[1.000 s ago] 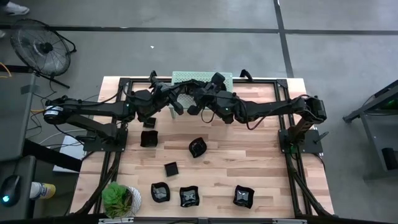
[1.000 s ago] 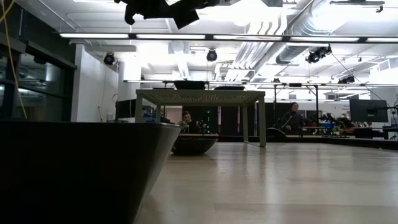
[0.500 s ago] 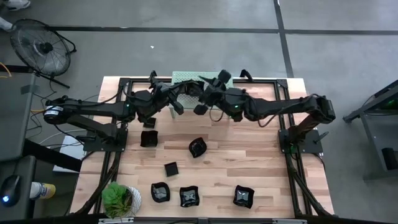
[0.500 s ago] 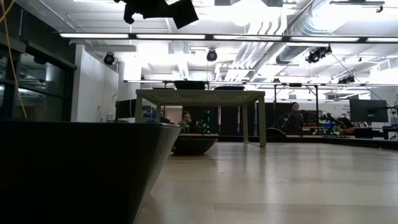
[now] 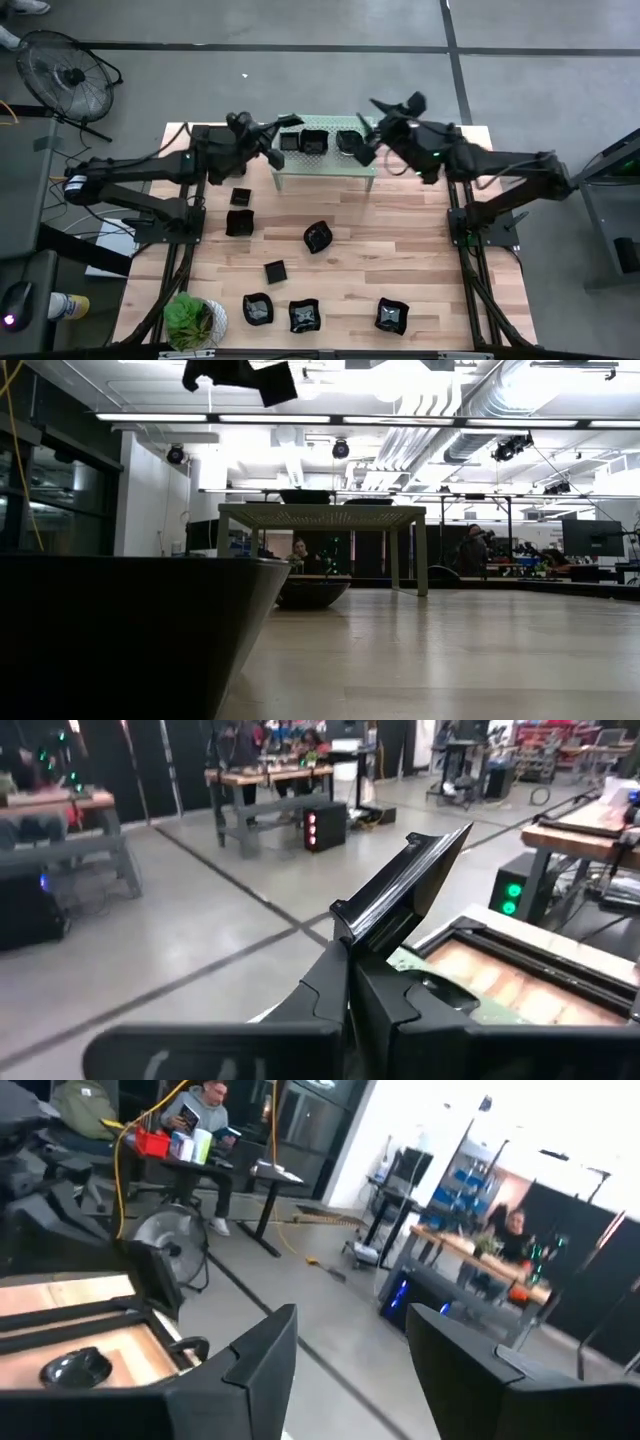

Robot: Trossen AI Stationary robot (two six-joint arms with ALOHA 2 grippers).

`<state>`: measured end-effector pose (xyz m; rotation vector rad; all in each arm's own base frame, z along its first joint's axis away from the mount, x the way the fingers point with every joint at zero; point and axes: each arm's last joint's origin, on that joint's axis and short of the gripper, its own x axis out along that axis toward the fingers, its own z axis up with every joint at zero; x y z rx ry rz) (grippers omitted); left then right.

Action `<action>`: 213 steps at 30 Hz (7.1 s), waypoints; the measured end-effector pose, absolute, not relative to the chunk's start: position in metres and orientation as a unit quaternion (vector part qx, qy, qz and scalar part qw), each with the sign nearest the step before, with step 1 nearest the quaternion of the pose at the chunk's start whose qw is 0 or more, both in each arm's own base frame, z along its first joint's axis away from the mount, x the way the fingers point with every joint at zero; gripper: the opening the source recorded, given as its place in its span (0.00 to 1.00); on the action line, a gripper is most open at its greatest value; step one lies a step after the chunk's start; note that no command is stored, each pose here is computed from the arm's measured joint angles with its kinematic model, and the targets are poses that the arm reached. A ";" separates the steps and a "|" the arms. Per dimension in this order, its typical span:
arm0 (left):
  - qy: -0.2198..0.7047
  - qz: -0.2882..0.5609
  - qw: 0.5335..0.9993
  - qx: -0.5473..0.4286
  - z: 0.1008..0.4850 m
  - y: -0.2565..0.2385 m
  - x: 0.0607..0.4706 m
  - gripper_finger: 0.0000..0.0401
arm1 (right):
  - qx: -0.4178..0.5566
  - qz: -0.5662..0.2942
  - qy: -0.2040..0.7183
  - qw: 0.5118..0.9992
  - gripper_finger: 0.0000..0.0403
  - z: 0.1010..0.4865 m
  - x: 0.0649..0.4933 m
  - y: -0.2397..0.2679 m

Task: Pick & Place Mini shaped plates
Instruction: Stack the square shaped plate on top of the square shaped plate on the shelf, then stack the wave square shaped plate on top of the wave square shaped plate on the shelf

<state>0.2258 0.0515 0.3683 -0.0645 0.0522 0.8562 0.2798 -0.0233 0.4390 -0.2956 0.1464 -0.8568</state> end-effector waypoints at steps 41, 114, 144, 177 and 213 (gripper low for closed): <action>0.252 0.260 0.686 -0.631 0.314 0.223 0.181 0.00 | 0.093 -0.374 0.270 0.882 0.46 0.375 0.119 -0.070; 0.434 0.214 0.629 -0.608 0.300 0.282 0.230 0.00 | 0.118 -0.340 0.284 0.889 0.46 0.340 0.122 -0.074; 0.415 0.226 0.637 -0.609 0.301 0.285 0.234 0.05 | 0.106 -0.336 0.291 0.890 0.46 0.339 0.122 -0.073; 0.458 0.225 0.631 -0.584 0.296 0.277 0.238 0.31 | 0.106 -0.336 0.290 0.890 0.46 0.339 0.122 -0.073; 0.354 0.325 0.830 -0.283 0.437 0.127 0.204 0.42 | 0.200 -0.254 0.323 0.889 0.46 0.333 0.109 -0.059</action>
